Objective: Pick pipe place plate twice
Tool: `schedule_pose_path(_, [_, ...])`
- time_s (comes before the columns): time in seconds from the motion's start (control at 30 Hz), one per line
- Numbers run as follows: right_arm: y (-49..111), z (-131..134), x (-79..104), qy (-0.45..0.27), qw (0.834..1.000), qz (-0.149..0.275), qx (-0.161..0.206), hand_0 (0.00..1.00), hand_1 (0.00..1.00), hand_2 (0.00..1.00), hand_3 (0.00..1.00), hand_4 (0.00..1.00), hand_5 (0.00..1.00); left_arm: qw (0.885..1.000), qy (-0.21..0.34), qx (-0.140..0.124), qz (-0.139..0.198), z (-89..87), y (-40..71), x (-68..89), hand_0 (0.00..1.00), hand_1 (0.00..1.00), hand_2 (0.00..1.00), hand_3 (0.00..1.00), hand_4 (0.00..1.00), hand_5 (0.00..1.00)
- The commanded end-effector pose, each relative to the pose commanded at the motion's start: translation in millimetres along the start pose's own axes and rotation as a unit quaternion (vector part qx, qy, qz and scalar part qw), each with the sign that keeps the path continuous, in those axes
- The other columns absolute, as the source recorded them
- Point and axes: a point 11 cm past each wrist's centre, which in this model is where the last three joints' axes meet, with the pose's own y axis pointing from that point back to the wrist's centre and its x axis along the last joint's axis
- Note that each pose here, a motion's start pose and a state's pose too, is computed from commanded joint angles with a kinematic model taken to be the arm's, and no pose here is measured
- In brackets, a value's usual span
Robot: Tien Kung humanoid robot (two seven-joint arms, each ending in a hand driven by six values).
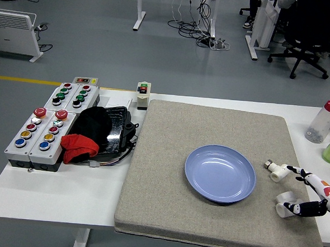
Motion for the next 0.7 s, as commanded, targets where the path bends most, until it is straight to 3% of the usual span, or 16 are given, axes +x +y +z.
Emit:
schedule_pose_path(0.3, [0.3, 0, -6.5, 0.002, 1.0, -0.013, 0.001, 0.998, 0.941, 0.998, 0.972, 0.818, 0.3, 1.0, 0.0, 0.0, 0.0, 0.2, 0.0, 0.2, 0.692, 0.669, 0.681, 0.611, 0.247, 0.998])
schedule_pose_path(0.53, [0.0, 10, -12.5, 0.042, 0.998, -0.033, -0.032, 0.998, 0.926, 0.998, 0.944, 0.814, 0.298, 1.0, -0.001, 0.0, 0.0, 0.4, 0.0, 0.1, 0.692, 0.67, 0.681, 0.612, 0.247, 0.998])
schedule_pose_path(0.57, [0.0, 11, -11.9, 0.045, 0.998, -0.033, -0.036, 0.889, 0.857, 0.965, 0.868, 0.793, 0.272, 1.0, -0.001, 0.0, 0.0, 0.4, 0.0, 0.1, 0.691, 0.669, 0.681, 0.611, 0.247, 0.998])
schedule_pose_path(0.7, [-0.7, 14, -10.0, 0.044, 0.997, -0.032, -0.045, 0.889, 0.857, 0.965, 0.868, 0.793, 0.272, 1.0, -0.001, 0.0, 0.0, 0.9, 0.0, -0.1, 0.691, 0.669, 0.681, 0.611, 0.247, 0.998])
